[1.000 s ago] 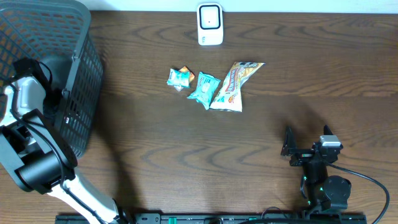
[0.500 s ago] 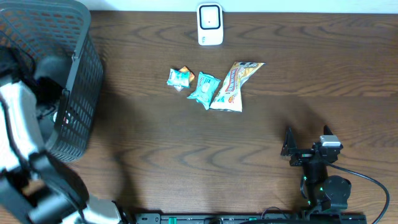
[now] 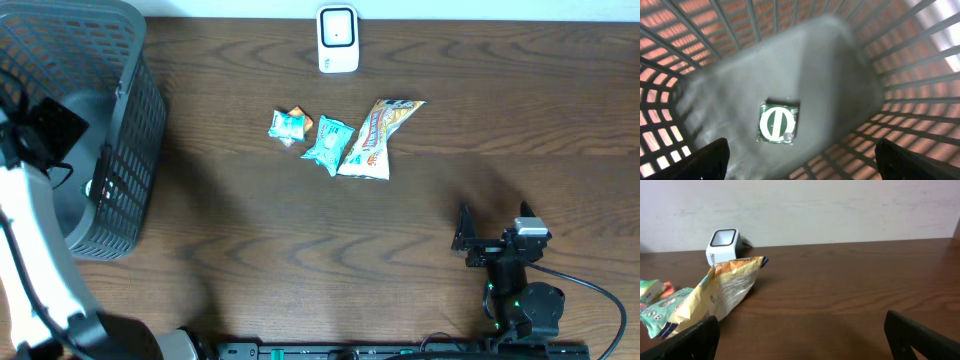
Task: Scan the item barcode
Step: 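Close the left gripper on the tin and lift it out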
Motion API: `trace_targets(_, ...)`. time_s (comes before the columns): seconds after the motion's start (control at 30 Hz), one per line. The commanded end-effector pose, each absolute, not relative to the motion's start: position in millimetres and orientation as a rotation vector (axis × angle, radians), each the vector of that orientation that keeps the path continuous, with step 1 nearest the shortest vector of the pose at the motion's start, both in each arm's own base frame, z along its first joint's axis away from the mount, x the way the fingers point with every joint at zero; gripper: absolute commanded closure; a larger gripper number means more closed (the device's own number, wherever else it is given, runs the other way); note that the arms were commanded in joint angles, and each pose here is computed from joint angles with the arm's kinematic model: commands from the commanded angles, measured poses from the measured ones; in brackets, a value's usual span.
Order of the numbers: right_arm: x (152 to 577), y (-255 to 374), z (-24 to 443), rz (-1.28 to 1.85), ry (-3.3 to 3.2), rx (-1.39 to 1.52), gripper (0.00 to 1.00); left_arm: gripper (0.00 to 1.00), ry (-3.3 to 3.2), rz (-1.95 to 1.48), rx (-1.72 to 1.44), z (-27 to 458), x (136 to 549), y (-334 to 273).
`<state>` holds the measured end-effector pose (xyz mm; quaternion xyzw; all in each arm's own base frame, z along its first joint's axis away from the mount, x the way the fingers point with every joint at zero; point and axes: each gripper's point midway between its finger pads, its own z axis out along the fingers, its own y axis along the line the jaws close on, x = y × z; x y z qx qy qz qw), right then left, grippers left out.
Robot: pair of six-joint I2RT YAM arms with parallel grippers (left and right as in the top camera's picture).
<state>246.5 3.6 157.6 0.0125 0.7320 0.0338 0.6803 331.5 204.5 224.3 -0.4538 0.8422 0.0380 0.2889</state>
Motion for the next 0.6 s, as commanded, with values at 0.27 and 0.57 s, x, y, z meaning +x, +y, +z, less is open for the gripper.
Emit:
trace_targets(0.27,246.1,5.5,157.3,0.073,1.643,0.012,0.01,0.00,2.515,0.124,-1.355,110.8,343.0,216.6)
trace_targets(0.57,246.1,5.5,157.5,0.073,1.642,0.012,0.01,0.00,2.622,0.123,-1.410,63.7,340.1,216.3)
